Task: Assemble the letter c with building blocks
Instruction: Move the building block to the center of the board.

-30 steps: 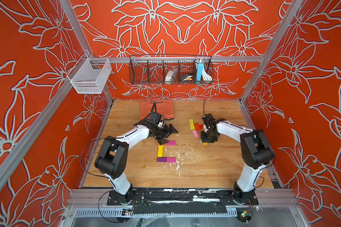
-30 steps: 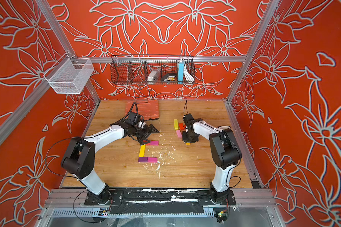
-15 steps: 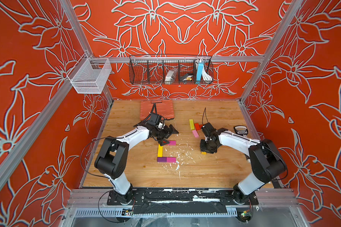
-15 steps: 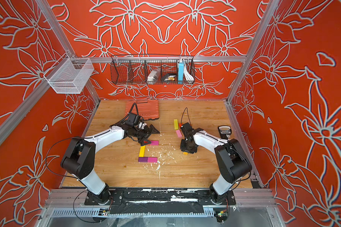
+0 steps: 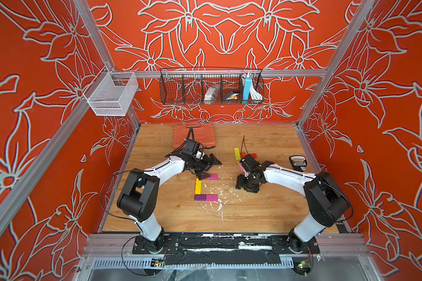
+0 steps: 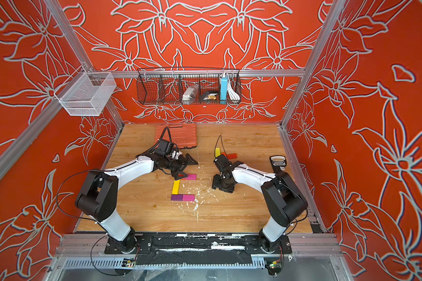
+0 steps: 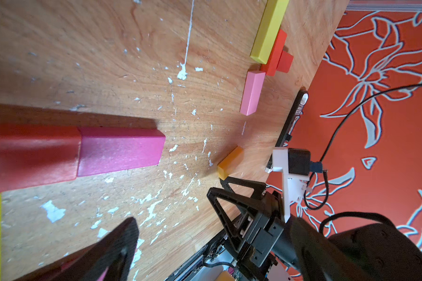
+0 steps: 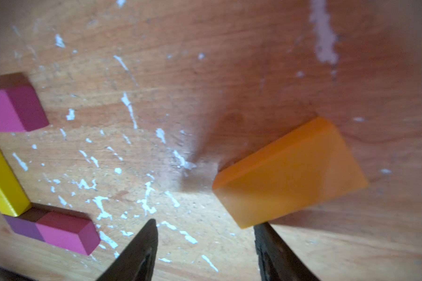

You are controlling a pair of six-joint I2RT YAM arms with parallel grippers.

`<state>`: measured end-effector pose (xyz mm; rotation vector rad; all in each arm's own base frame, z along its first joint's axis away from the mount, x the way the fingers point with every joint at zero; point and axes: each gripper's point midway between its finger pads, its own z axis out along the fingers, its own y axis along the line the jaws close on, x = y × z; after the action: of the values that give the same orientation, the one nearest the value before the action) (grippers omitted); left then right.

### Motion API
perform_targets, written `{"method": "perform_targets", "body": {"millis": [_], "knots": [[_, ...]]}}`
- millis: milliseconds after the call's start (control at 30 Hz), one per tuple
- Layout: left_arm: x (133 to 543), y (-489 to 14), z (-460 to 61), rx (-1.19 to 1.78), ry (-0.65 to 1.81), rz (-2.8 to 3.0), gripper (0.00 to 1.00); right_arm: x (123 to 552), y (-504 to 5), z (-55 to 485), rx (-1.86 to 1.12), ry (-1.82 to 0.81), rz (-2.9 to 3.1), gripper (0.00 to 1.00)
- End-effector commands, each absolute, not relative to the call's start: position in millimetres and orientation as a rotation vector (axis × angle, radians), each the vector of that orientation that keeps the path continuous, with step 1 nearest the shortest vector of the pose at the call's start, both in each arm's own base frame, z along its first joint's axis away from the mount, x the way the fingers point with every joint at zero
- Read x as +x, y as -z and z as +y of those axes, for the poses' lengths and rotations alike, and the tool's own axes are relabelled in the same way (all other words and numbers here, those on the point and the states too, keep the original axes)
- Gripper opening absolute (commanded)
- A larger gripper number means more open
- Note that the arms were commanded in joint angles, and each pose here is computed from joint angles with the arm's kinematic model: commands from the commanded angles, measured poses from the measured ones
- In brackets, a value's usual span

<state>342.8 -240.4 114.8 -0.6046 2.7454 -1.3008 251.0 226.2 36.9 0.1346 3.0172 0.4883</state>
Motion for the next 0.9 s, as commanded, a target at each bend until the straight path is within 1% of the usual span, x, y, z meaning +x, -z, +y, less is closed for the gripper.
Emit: {"method": "perform_targets", "body": {"millis": [0, 133, 233, 367, 467, 567, 667, 867], "knots": [[339, -120, -242, -0.586, 1.306, 2.742, 0.98, 263, -55, 248, 0.062, -0.582, 2.963, 0.65], [338, -119, -240, -0.589, 1.296, 2.746, 0.98, 262, -71, 232, -0.037, -0.476, 2.926, 0.65], [338, -119, -239, -0.59, 1.288, 2.743, 0.98, 263, -78, 210, -0.121, -0.32, 2.881, 0.75], [340, -118, -241, -0.59, 1.277, 2.745, 0.98, 270, -79, 184, -0.256, -0.096, 2.844, 0.83], [341, -117, -243, -0.593, 1.263, 2.751, 0.98, 276, -73, 175, -0.351, 0.003, 2.838, 0.86], [342, -113, -246, -0.603, 1.255, 2.759, 0.99, 279, -66, 175, -0.399, 0.01, 2.85, 0.88], [343, -110, -250, -0.611, 1.258, 2.768, 0.98, 279, -57, 178, -0.413, -0.037, 2.876, 0.88], [347, -106, -256, -0.606, 1.256, 2.78, 0.98, 278, -38, 180, -0.385, -0.087, 2.924, 0.87]]}}
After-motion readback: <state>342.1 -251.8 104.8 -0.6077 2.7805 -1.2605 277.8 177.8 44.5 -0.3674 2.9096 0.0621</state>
